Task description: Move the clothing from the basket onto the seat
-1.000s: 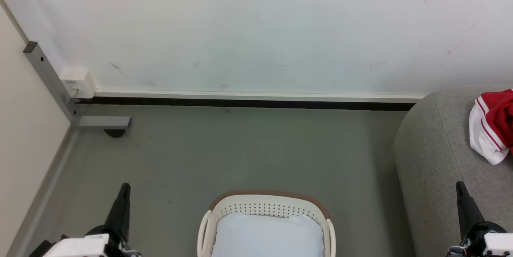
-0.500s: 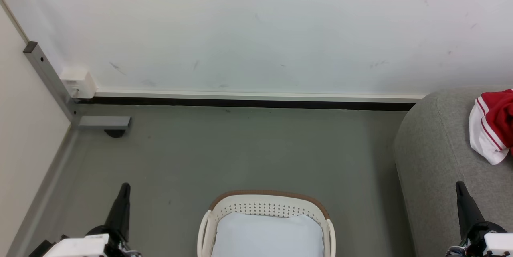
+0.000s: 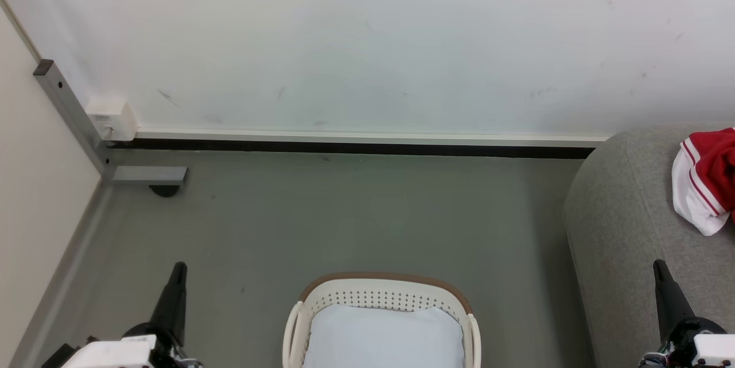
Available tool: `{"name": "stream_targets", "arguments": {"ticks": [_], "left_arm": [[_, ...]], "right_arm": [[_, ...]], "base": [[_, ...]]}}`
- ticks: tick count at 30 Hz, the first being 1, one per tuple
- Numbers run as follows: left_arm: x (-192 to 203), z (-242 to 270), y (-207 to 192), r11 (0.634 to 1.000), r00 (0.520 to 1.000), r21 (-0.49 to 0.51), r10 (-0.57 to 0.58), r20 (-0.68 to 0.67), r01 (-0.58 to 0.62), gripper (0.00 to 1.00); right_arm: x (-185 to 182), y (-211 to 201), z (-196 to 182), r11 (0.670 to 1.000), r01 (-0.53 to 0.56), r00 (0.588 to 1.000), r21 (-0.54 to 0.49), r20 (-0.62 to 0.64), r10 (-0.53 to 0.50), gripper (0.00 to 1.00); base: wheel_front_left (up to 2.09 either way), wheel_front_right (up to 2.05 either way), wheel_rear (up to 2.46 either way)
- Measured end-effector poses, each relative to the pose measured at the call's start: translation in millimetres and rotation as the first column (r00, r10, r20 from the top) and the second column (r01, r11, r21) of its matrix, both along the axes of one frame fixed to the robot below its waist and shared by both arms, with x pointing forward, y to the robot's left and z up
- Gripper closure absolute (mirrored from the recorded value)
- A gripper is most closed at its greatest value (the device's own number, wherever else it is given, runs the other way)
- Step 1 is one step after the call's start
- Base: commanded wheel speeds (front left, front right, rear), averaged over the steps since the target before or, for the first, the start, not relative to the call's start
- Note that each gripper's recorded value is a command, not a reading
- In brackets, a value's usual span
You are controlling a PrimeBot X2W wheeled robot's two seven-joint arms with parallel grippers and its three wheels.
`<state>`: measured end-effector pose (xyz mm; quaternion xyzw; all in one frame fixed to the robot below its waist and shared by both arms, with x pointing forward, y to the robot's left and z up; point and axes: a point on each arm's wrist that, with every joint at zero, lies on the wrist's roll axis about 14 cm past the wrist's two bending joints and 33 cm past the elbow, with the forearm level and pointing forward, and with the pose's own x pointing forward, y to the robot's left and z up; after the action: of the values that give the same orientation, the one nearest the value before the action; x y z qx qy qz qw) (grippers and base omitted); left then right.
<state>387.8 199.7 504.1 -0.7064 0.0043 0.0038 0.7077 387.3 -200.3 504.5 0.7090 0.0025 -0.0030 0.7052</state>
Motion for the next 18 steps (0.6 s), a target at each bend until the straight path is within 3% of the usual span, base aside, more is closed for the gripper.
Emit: {"name": "stream_targets", "arguments": {"ticks": [18], "left_arm": [[0.0,0.0,0.0,1.000,1.000,0.000,0.000,0.000,0.000,1.00]], "right_arm": [[0.0,-0.2,-0.1,1.000,0.001,1.000,-0.001,0.000,-0.001,1.00]], "base": [[0.00,0.00,0.00]]}}
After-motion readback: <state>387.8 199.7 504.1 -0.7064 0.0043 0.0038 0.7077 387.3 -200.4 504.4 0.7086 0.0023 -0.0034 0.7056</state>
